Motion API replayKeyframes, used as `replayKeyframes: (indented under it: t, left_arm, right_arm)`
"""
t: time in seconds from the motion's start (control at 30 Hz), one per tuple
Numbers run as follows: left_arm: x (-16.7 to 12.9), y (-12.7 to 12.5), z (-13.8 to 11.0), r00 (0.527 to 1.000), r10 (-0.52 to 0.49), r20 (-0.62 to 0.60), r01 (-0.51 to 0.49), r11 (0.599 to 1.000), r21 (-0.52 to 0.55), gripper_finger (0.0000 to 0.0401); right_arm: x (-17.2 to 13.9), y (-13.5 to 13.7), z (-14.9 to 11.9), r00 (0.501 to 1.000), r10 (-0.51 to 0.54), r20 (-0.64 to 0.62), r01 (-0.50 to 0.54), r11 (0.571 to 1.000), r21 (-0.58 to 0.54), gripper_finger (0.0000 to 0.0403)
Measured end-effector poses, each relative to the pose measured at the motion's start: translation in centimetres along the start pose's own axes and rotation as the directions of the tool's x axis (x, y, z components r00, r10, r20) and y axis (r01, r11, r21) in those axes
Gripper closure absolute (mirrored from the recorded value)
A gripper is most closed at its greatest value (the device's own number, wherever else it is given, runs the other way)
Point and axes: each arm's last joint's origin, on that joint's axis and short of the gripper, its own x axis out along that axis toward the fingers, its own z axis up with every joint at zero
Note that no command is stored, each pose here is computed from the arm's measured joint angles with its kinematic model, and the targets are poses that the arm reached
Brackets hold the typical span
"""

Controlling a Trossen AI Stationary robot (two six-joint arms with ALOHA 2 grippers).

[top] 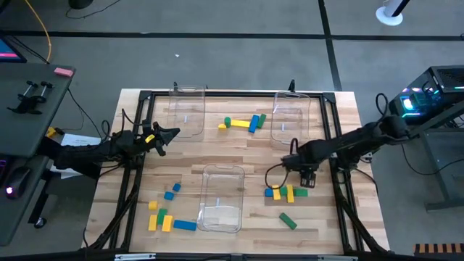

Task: Sort blocks
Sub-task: Put the blue block into the top right transparent bin

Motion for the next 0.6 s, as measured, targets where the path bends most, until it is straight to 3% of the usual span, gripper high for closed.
replayKeyframes:
  t: [0.23,0.47,0.6]
  left_arm:
    - [0.0,0.0,0.0,1.000,0.000,0.000,0.000,1.000,0.000,0.0401]
    - [0.0,0.0,0.0,1.000,0.000,0.000,0.000,1.000,0.000,0.0401]
    - [0.0,0.0,0.0,1.000,0.000,0.000,0.000,1.000,0.000,0.0401]
  right_arm:
    - [1.2,0.4,1.7,0.999,0.015,0.029,-0.010,0.983,-0.182,0.0204]
    - [2.7,0.8,3.1,0.999,-0.013,0.031,0.018,0.982,-0.187,0.0206]
    - [2.6,0.8,3.1,1.000,-0.006,0.026,0.009,0.990,-0.144,0.0248]
